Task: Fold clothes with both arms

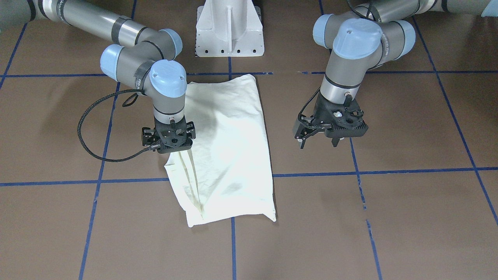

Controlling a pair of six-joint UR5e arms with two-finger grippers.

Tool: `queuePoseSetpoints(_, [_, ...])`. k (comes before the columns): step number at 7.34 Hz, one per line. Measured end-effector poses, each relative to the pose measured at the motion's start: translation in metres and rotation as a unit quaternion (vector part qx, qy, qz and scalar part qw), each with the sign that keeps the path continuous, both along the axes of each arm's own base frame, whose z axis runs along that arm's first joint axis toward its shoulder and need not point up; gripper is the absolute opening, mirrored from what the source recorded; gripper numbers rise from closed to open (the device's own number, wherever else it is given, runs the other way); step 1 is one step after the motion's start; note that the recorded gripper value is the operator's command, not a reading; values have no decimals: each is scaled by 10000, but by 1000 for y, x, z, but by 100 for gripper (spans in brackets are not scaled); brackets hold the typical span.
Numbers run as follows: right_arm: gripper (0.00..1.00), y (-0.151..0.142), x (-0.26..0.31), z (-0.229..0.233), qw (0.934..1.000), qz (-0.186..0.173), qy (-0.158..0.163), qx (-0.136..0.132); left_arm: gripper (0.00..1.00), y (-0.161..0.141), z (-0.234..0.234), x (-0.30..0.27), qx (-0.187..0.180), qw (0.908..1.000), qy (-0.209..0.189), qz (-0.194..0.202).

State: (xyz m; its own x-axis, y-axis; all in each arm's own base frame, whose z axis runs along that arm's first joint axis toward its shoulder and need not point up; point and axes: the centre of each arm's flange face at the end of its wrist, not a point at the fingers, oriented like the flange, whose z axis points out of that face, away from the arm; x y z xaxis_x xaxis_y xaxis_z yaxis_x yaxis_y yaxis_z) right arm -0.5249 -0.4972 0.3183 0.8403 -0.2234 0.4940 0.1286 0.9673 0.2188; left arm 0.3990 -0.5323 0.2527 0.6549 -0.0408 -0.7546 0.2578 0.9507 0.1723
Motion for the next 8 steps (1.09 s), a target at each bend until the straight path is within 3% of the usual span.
queuePoseSetpoints(3, [100, -44, 68, 53, 9997, -97, 221, -79, 100, 8, -13, 2, -41, 9998, 165, 132])
queuePoseSetpoints(4, [100, -56, 84, 48, 9998, -118, 108, -111, 100, 11, -20, 0, -6, 9996, 220, 148])
queuePoseSetpoints(6, [100, -70, 92, 6, 9989, -195, -411, -134, 100, 21, -34, -7, 78, 9991, 367, 184])
queuePoseSetpoints(7, [100, -68, 95, -14, 9970, -226, -718, -151, 100, 28, -37, -7, -51, 9983, 513, 273])
queuePoseSetpoints(8, [100, -58, 101, -32, 9942, -195, -1033, -225, 100, 40, -37, 0, -421, 9954, 744, 432])
